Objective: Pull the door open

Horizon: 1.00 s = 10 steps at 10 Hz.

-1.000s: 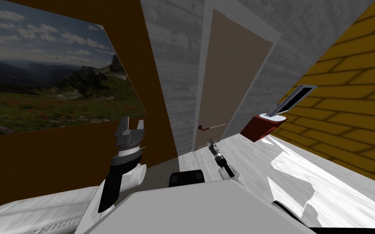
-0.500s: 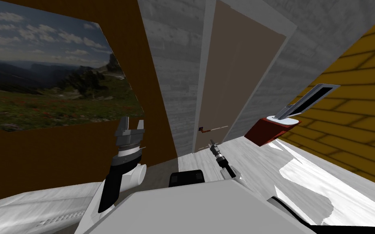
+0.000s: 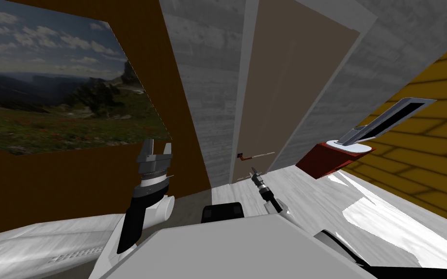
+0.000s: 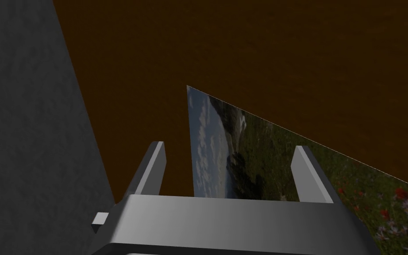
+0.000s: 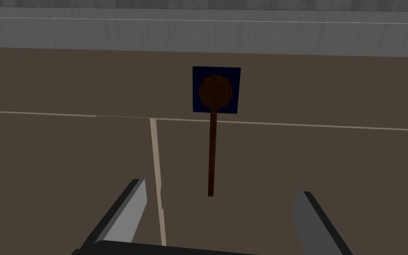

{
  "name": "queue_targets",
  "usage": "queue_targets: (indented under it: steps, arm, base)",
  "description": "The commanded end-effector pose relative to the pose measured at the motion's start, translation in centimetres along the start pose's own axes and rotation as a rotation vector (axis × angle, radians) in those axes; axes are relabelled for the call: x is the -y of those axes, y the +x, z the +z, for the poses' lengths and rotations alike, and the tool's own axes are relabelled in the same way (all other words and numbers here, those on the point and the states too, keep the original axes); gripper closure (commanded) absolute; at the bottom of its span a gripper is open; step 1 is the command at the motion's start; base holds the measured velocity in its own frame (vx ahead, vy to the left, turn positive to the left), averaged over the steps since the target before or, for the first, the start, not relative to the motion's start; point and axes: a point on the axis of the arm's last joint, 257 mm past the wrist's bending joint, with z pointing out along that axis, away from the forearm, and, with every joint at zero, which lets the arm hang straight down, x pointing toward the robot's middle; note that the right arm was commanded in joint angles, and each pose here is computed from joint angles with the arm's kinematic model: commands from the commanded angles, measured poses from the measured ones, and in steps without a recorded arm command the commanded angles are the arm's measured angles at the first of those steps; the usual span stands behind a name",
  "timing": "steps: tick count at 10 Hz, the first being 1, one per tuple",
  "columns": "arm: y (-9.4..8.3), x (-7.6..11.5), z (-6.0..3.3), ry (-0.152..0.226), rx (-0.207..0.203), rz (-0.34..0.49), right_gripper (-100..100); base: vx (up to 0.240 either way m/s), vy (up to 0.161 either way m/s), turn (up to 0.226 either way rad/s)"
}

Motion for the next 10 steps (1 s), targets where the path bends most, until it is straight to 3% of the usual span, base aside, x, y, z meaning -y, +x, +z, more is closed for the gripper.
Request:
queue_targets:
  steps: [1,2,5,7,9,10]
  arm:
    - [-0.7,0.5,-0.35,0.017,0.006,0.000,-100]
    - [-0.4,0.3,-0.24,0.009,0.003,-0.001,-100]
    - [-3.6,0.2,-0.21,0.006,0.106,-0.007,-100]
    - [-4.2,0.2,-0.25,0.006,0.128,-0.008,-100]
    - [-6.2,0.2,-0.46,0.005,0.195,-0.009,-100]
    - [-6.2,0.2,-0.46,0.005,0.195,-0.009,-100]
  base:
    - [0.065,-0.072,0.134]
    - [0.034,-0.039,0.033]
    - [0.041,-0.032,0.346]
    - [0.042,-0.041,0.132]
    - [0.037,-0.034,0.305]
    - [0.027,-0.032,0.043]
